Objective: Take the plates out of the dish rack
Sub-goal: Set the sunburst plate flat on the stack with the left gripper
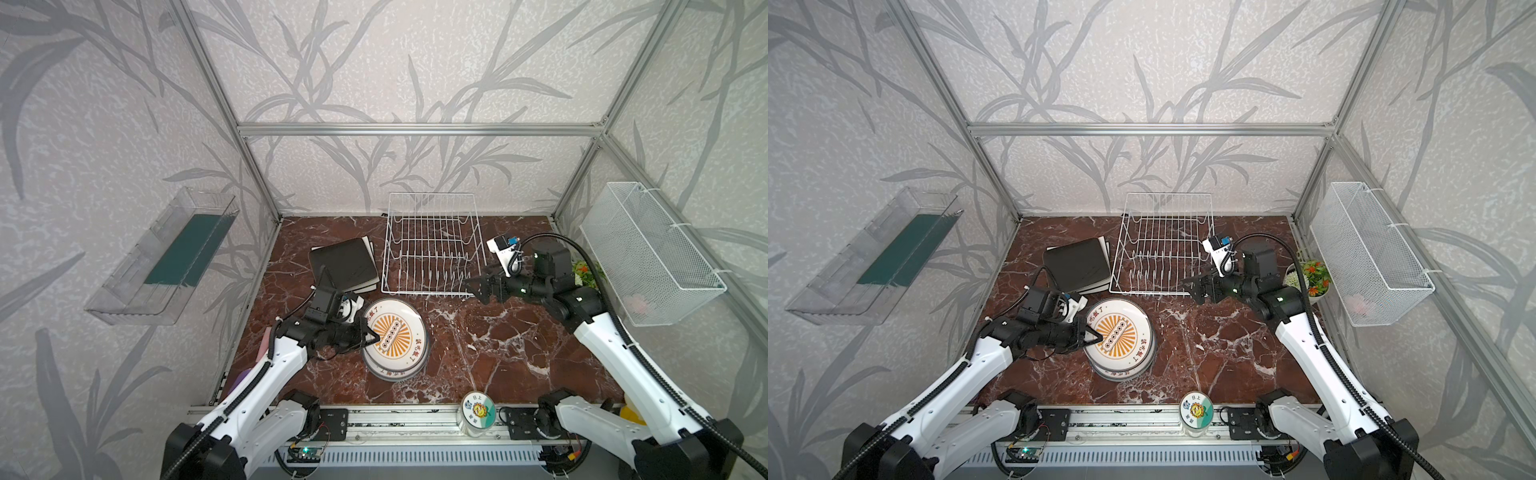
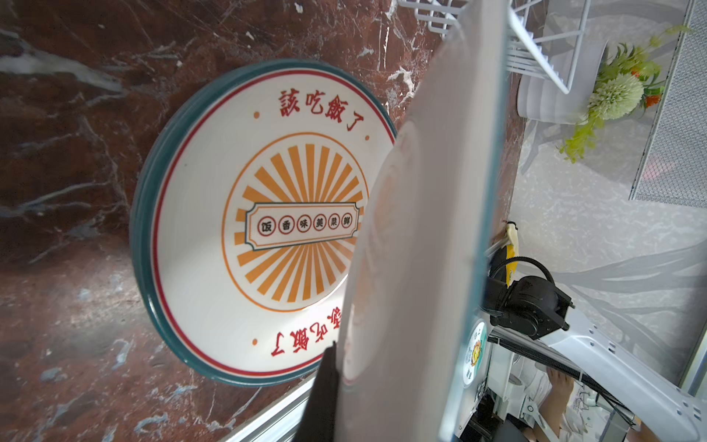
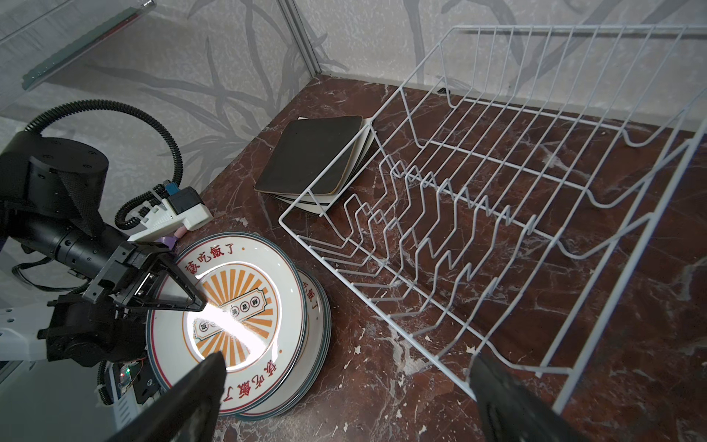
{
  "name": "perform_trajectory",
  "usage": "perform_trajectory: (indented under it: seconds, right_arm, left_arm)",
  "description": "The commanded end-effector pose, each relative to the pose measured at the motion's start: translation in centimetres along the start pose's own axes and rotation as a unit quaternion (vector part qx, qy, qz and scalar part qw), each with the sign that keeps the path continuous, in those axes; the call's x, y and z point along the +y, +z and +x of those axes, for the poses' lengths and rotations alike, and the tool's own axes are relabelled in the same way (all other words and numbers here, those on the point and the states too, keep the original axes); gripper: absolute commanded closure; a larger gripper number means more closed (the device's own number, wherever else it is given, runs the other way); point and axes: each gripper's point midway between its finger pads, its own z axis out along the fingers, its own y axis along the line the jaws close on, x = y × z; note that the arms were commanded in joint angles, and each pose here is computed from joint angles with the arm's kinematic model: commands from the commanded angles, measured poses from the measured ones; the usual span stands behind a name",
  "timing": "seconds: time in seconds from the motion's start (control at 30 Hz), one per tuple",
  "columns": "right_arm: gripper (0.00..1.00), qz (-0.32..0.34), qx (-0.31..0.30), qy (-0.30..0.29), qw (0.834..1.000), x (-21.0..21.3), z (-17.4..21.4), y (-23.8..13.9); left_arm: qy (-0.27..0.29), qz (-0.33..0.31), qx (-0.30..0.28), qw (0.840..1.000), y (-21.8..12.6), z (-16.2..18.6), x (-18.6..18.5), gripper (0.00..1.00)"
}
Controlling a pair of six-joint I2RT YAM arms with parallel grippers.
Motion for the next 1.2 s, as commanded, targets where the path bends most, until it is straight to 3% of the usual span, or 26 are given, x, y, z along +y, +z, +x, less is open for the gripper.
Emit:
perform_trajectory:
  seconds: [0.0,0.57,0.73,1.17]
  right_arm:
    - [0.01,0.014,-0.003,0.005,1.000,-0.5,-0.1,0.2]
    - [0.01,0.006,0.015,0.017,1.000,-1.0,0.3,1.6]
    - [0.01,0.011,0.019,0.020,1.000,-1.3,0.4,1.7]
    - [0.01,0.007,0.019,0.030,0.999,-1.3,0.0,2.1]
  left_arm:
    - [0.005,0.016,-0.010,1.000,0.6,-0.9,-0.4,1.00]
    - [-0.056,0.003,0.026,0.998,2.8,0.0,1.7,1.00]
    - [-0.066,-0.003,0.032,0.997,3.3,0.3,2.4,0.95]
    - [-0.091,-0.034,0.057,0.994,3.7,1.0,3.7,0.48]
